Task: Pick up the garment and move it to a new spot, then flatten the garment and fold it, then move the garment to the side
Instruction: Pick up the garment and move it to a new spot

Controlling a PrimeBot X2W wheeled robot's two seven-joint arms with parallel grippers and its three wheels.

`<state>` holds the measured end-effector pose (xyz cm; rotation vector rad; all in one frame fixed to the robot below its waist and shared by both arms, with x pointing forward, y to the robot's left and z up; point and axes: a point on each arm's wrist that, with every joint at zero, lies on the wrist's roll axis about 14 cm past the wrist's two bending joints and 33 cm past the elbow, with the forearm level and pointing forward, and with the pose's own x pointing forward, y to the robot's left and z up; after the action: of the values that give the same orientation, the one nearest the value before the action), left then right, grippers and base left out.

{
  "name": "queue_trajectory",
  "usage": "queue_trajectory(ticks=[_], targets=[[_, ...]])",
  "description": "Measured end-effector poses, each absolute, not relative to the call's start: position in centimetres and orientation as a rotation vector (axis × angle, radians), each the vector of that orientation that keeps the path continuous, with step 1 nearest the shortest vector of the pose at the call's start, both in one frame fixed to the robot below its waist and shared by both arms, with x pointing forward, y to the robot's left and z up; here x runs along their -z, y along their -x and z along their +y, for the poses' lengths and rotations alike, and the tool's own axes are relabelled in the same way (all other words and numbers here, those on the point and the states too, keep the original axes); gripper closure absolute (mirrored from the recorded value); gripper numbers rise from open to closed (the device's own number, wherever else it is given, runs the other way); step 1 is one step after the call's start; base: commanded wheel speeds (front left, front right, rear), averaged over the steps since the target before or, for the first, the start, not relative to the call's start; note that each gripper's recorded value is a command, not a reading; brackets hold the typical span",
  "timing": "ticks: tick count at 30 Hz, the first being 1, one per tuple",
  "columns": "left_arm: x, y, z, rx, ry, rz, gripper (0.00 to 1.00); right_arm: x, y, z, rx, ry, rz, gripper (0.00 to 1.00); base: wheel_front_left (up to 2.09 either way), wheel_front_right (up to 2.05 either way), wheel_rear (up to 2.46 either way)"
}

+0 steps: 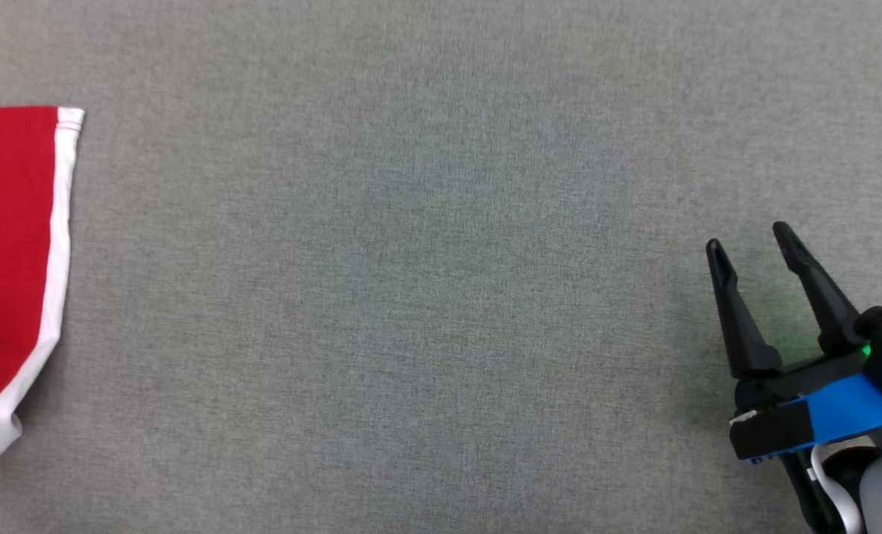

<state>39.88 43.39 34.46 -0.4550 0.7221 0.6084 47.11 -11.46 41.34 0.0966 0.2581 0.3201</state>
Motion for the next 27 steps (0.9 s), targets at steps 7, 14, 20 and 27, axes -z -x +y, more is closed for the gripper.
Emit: queue_trajectory(ticks=[7, 14, 20, 27], targets=[[-42.1, -43.0, 44.1, -0.495, 0.385, 0.523, 1.00, -43.9, -46.2, -10.6, -0.333, -0.140, 0.197, 0.00, 0.00, 0.00, 0.00], [-53.8, -46.0, 41.6, -0.304, 0.264, 0.282, 1.00, -47.0, -44.5, -10.0, -0.332, -0.178, 0.119, 0.00, 0.00, 0.00, 0.00], [-64.6, -46.8, 34.5, -0.082, 0.183, 0.092, 1.00, -50.0, -42.6, -10.4, -0.310, -0.200, 0.044, 0.00, 0.00, 0.00, 0.00], [-70.2, -46.8, 24.0, 0.196, 0.203, -0.008, 1.00, -51.6, -40.5, -12.7, -0.245, -0.197, 0.003, 0.00, 0.00, 0.00, 0.00]])
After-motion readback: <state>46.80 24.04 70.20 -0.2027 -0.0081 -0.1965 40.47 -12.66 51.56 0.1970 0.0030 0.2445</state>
